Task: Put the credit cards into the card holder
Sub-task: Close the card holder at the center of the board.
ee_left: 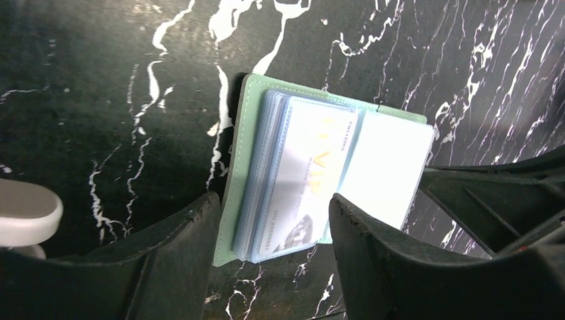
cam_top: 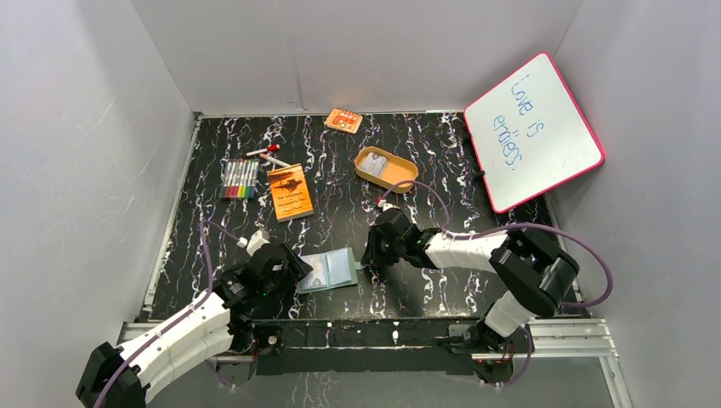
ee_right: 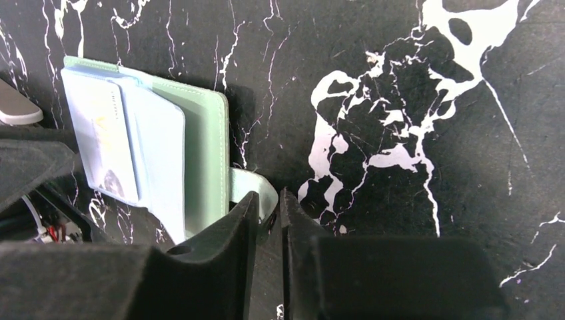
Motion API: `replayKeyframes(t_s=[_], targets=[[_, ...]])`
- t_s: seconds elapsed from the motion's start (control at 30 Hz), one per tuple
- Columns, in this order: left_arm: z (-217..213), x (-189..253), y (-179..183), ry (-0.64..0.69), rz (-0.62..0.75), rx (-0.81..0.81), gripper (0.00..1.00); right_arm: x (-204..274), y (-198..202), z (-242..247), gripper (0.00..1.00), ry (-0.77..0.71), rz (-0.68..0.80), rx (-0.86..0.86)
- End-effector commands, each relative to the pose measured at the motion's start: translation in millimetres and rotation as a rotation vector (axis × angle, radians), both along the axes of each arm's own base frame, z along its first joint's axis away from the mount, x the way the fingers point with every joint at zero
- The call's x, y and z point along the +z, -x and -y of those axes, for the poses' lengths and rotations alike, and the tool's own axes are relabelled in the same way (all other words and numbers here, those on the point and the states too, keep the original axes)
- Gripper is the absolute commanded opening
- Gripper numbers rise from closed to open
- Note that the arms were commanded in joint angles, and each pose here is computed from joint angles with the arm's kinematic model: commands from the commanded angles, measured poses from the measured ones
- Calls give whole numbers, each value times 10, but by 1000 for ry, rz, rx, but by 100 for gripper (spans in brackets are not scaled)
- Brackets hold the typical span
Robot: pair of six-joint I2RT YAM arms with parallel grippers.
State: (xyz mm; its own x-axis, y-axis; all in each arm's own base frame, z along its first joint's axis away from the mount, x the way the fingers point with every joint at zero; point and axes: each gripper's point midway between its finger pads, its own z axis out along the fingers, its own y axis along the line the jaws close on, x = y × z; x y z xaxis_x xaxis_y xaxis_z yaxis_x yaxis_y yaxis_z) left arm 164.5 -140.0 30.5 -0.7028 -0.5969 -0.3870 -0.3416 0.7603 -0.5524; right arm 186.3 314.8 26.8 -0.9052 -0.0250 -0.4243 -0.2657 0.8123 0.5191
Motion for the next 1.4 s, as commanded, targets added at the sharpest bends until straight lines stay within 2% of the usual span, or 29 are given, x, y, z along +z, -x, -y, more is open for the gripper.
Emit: replayKeyframes(t_s=[0.0,0.1,0.13,0.33,0.47,0.7,0.93,1.37], targets=[[163,64,-16,26,9,-89,59,82,-136,-55,20,-29,58,-13],[287,100,-43,54,24,-144,58,211,-160,7,3,-35,103,-24],[334,113,-51,66,30,-164,56,263,-165,48,0,-32,120,-29],[659,177,-112,128,33,-297,51,666,-70,220,0,-52,220,26],[832,155,-176,157,21,-342,48,832,39,277,0,-74,236,71],[1119,104,-270,213,12,-408,42,1245,188,-35,0,-262,248,205],[1246,67,-354,205,8,-416,41,1135,231,-209,0,-339,211,236],[593,292,-247,57,70,-221,67,869,-12,-335,0,-298,185,132]])
